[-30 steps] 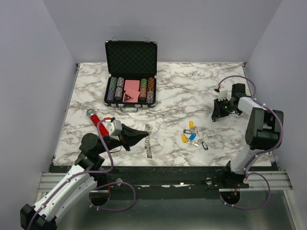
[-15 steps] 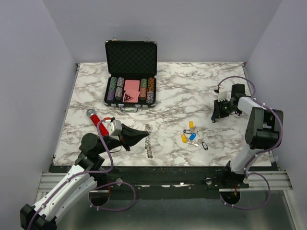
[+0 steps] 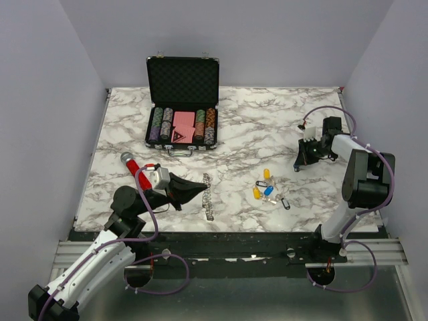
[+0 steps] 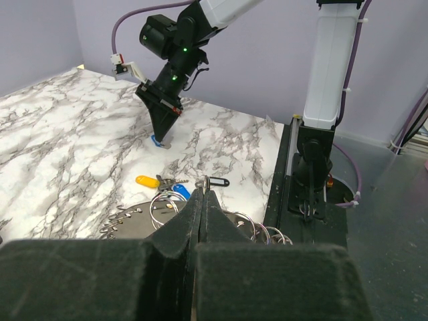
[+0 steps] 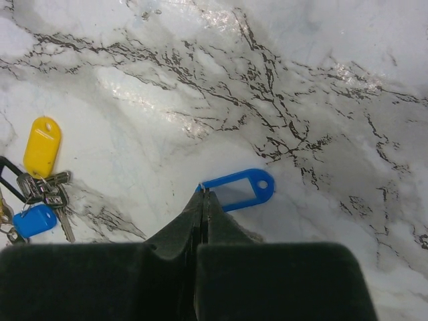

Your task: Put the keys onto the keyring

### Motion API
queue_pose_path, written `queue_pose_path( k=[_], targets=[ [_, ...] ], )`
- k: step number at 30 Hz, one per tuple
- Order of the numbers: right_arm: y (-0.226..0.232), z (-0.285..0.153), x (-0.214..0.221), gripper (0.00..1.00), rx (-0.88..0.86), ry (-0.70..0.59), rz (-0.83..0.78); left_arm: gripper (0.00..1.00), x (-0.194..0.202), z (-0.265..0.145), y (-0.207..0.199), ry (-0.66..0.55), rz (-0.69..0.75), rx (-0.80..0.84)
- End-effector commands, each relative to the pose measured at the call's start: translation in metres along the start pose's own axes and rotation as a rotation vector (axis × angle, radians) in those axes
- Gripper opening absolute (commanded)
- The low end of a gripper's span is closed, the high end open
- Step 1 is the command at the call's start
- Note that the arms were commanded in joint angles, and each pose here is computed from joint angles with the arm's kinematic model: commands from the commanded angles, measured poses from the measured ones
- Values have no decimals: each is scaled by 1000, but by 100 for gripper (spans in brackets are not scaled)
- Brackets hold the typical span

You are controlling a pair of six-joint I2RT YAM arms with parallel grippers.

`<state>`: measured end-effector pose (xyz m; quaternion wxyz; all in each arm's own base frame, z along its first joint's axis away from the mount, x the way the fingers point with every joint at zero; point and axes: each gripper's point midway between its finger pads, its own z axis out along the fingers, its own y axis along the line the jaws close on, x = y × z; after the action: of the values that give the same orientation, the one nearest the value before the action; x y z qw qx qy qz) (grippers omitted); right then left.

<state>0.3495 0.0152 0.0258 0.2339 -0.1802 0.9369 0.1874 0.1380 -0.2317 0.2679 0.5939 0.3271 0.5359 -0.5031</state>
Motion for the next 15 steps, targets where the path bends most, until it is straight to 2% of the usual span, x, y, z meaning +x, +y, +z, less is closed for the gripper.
queue_pose_path(
  k=[1,6,15],
  targets=[
    [6,0,-4,7,-37,0,-12,0,-11,0,1,-42,35,-9],
    [7,0,-4,16,-39,3,-15,0,-10,0,1,-40,35,-11],
    [7,0,0,18,-39,14,-14,0,-9,0,1,-39,35,-10]
  ],
)
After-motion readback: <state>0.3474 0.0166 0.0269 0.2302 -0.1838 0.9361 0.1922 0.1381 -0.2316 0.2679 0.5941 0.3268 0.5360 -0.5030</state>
